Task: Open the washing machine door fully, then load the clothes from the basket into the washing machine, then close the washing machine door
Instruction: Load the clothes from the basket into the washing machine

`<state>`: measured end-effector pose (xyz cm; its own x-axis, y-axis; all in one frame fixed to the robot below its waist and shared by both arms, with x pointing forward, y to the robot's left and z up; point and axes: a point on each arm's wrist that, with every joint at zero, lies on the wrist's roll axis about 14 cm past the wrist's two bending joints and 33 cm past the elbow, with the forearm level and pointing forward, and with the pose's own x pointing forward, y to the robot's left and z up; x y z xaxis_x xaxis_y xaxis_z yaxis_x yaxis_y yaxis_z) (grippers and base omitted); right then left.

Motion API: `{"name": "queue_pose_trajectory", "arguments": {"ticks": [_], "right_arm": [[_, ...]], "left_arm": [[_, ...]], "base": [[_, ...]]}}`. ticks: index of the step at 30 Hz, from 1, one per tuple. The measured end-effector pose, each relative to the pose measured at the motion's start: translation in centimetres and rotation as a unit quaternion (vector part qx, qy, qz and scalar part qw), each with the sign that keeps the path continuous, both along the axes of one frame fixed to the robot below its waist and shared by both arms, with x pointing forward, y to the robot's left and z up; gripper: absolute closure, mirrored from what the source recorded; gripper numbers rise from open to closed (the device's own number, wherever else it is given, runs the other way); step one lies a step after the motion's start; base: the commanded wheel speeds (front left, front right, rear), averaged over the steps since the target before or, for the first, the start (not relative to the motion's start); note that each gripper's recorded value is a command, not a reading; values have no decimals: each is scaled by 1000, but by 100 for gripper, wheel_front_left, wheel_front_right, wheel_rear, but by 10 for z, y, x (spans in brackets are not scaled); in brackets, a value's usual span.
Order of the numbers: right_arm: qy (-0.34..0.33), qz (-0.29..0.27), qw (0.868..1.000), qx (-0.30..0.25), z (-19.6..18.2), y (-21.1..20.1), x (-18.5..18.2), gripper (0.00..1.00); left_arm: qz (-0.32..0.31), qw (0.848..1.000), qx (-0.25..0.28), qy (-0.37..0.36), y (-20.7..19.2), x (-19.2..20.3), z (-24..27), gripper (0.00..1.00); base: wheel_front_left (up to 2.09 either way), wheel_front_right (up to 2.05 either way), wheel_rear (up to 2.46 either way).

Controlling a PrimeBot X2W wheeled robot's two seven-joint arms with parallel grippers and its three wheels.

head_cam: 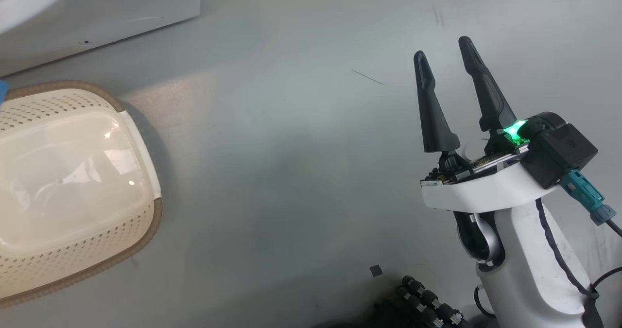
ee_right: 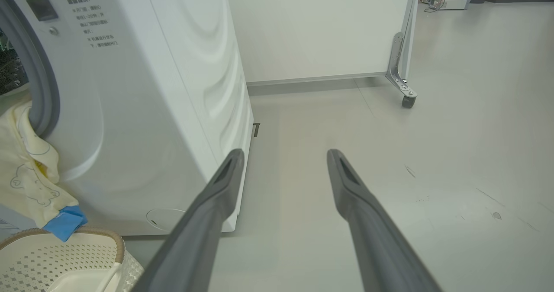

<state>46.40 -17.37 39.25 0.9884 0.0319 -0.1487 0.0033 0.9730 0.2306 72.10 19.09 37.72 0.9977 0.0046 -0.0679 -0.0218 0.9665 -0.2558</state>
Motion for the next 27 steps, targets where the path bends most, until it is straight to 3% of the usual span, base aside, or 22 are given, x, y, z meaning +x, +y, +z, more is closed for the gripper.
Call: {"name": "queue_pose_trajectory", "arguments": {"ticks": [11,16,27], "right_arm": [[-22,11,1000,-13,15,5,3,0],[-26,15,1000,-8,20,10,-2,0],[-28,33,999,-15,29,18,-16,0]], "left_arm": [[-14,1000,9,-2,-6,-56,-8,0],[-19,999,27,22,-1,-99,-16,0],[-3,998,-14,56,-16,-181,-15,0]], "base": [[0,0,0],[0,0,0],[0,0,0]]}}
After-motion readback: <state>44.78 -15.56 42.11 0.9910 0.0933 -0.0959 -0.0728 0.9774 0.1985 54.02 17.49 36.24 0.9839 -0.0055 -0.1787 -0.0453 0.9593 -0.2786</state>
